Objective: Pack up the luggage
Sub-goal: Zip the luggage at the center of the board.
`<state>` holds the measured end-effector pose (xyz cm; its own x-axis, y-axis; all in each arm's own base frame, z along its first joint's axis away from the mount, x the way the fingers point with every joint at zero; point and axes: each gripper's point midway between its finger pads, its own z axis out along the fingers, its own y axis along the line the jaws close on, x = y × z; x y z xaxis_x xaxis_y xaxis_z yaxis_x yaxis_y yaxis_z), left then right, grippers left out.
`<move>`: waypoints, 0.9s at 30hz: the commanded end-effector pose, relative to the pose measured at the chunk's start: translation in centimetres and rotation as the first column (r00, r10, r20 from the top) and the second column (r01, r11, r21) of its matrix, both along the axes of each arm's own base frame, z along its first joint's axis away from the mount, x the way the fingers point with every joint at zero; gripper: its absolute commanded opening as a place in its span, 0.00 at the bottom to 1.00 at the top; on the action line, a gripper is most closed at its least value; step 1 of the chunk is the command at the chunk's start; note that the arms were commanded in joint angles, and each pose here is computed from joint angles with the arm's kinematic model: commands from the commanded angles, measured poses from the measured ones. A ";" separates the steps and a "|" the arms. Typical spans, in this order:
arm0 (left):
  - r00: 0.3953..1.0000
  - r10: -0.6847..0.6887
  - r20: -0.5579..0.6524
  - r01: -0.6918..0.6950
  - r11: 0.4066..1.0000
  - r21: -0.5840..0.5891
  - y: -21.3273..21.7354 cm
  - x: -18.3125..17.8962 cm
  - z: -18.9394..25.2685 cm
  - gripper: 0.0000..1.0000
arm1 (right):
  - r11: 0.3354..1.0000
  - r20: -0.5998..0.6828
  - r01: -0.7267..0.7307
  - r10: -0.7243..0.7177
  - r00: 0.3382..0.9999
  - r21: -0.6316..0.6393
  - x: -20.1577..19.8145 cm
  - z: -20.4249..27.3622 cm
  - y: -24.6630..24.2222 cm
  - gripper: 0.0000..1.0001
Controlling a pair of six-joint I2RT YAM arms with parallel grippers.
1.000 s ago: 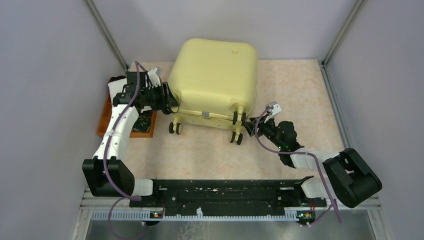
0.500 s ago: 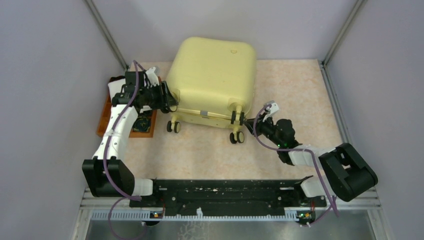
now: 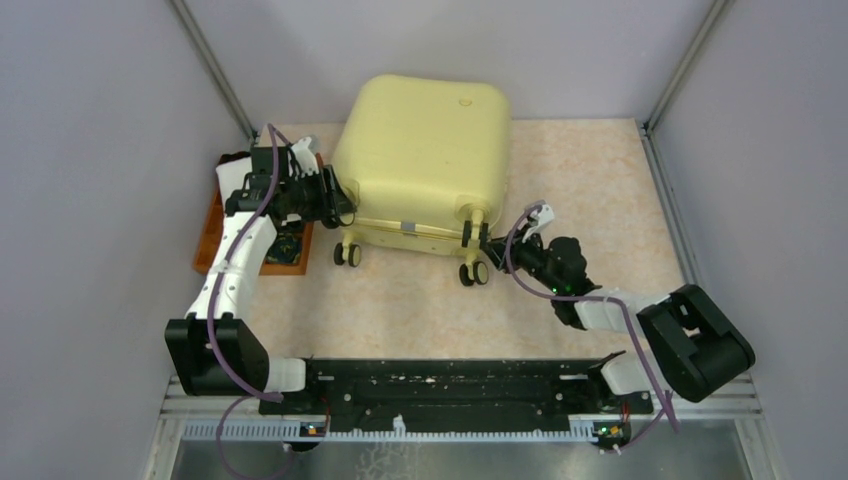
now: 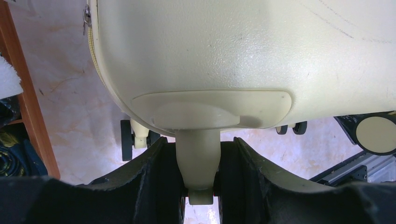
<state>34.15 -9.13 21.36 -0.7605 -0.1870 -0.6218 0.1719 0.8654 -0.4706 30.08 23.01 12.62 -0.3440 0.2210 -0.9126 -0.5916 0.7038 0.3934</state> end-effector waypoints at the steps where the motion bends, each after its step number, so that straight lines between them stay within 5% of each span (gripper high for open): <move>1: 0.920 -0.151 0.362 0.201 0.974 -0.104 -3.8 -0.3 10.9 0.00 | 0.998 0.078 0.004 -0.009 0.997 0.065 1.5 4.0 1.6 0.24; 7: 0.920 -0.154 0.361 0.204 0.973 -0.106 -3.9 -0.6 10.9 0.00 | 0.996 0.093 0.017 -0.026 0.995 0.093 2.0 5.0 1.6 0.00; 27: 0.934 -0.091 0.345 0.168 0.965 -0.200 -4.3 -0.3 12.3 0.00 | 0.998 0.193 0.052 -0.056 0.980 0.027 -3.2 4.7 2.7 0.00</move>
